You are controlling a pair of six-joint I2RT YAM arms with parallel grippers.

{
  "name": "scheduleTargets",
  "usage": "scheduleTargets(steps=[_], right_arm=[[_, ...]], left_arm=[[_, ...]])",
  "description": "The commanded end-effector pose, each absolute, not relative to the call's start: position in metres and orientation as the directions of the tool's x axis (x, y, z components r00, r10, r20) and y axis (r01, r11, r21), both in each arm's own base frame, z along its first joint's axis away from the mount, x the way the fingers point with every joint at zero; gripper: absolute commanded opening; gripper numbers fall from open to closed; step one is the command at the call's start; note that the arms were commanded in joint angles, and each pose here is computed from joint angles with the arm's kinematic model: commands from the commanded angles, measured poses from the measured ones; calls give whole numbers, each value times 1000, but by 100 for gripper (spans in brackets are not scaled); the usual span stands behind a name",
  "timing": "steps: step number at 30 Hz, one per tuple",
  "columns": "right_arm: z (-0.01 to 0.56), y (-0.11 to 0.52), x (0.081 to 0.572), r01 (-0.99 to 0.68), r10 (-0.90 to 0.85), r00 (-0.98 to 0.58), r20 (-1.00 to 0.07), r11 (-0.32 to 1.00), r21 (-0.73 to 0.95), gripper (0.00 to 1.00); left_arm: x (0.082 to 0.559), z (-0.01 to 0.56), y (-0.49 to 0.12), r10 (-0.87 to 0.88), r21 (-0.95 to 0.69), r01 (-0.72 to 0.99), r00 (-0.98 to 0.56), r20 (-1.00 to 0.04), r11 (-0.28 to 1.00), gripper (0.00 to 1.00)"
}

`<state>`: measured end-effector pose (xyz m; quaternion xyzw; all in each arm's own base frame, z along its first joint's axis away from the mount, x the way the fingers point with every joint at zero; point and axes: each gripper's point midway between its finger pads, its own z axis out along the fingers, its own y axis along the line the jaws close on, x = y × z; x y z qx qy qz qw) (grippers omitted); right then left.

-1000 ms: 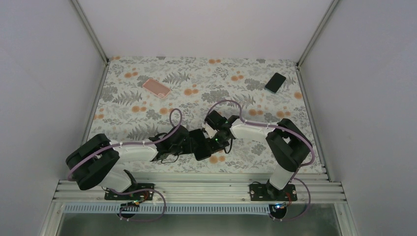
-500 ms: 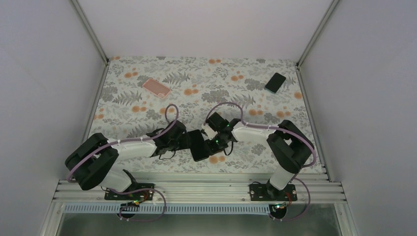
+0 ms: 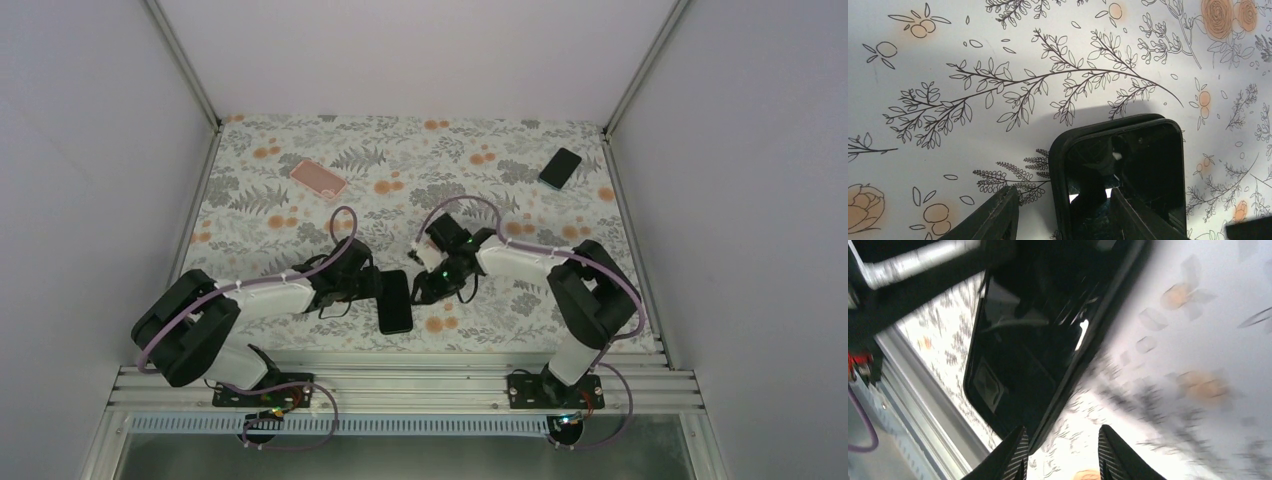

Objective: Put the phone into the phone case

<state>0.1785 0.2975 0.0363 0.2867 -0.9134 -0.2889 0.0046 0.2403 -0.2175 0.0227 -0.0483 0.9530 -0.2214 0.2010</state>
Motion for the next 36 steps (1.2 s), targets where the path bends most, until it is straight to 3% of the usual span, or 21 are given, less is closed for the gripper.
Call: scheduleTargets(steps=[1, 6, 12, 26, 36], right_arm=[[62, 297, 212, -551, -507, -825, -250, 625, 553, 36], [65, 310, 233, -548, -493, -826, -275, 583, 600, 41], [49, 317, 257, -525, -475, -840, -264, 584, 619, 39], [0, 306, 265, -472, -475, -864, -168, 647, 599, 23], [-40, 274, 255, -476, -499, -864, -67, 767, 431, 15]], left_arm=[[228, 12, -207, -140, -398, -6, -941, -308, 917, 47], [231, 13, -212, -125, -403, 11, -943, -310, 915, 48], [233, 11, -216, -110, -403, 22, -947, -302, 915, 48], [229, -4, -217, -93, -393, 20, -959, -266, 919, 47], [223, -12, -215, -89, -385, 11, -966, -241, 923, 47]])
